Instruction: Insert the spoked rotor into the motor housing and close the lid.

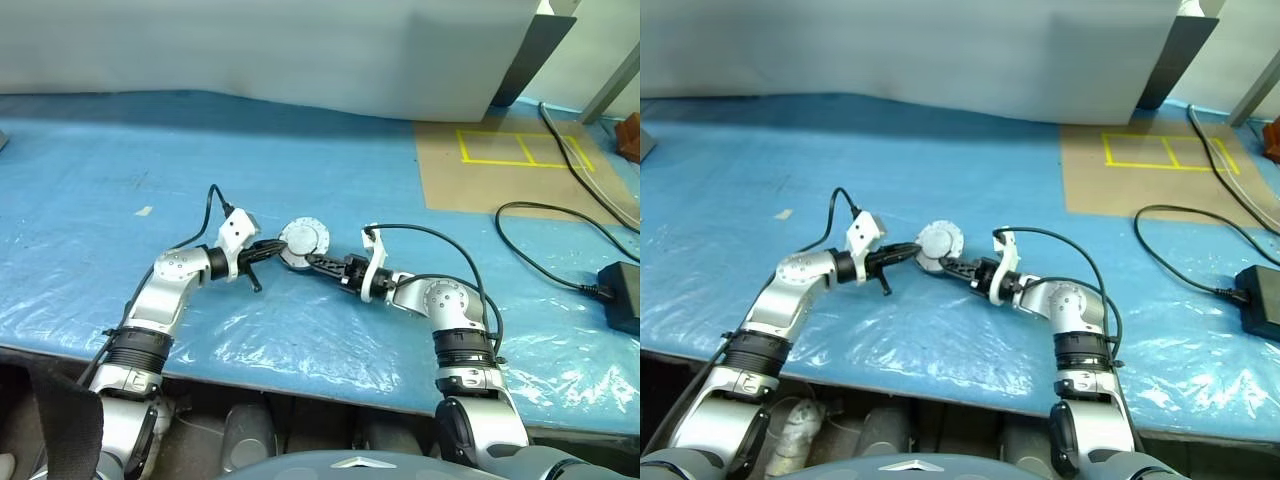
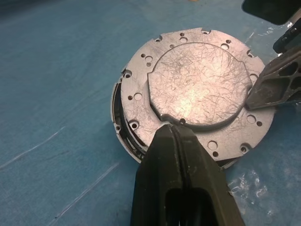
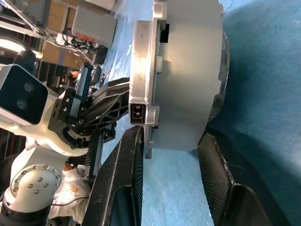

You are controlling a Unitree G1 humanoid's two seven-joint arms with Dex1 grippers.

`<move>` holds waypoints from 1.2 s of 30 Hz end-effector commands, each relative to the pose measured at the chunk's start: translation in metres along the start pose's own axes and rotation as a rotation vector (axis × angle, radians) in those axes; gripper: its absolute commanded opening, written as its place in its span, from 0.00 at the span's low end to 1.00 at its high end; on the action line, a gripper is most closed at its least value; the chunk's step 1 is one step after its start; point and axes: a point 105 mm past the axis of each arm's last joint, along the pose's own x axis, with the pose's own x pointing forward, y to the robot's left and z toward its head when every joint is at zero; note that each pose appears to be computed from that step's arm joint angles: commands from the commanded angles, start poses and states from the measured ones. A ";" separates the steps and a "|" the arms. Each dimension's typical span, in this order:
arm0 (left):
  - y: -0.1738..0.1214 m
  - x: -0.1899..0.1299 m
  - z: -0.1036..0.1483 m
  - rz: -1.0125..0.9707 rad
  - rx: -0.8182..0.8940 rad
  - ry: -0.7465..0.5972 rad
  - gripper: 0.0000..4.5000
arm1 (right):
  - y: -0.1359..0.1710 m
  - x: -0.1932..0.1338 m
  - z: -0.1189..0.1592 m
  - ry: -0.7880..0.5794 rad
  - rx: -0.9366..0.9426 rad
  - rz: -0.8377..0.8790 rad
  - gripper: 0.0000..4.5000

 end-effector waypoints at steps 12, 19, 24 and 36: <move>-0.026 -0.040 0.070 -0.262 -0.300 -0.330 0.00 | 0.039 -0.017 0.011 -0.015 -0.086 0.181 0.29; -0.032 -0.056 0.066 -0.332 -0.503 -0.289 0.21 | 0.066 -0.040 0.039 -0.092 -0.094 0.257 0.29; -0.020 -0.056 0.071 -0.254 -0.570 -0.367 0.59 | 0.094 -0.053 0.050 -0.119 -0.073 0.349 0.29; -0.030 -0.043 0.080 -0.295 -0.693 -0.432 0.99 | 0.115 -0.053 0.052 -0.118 -0.068 0.386 0.29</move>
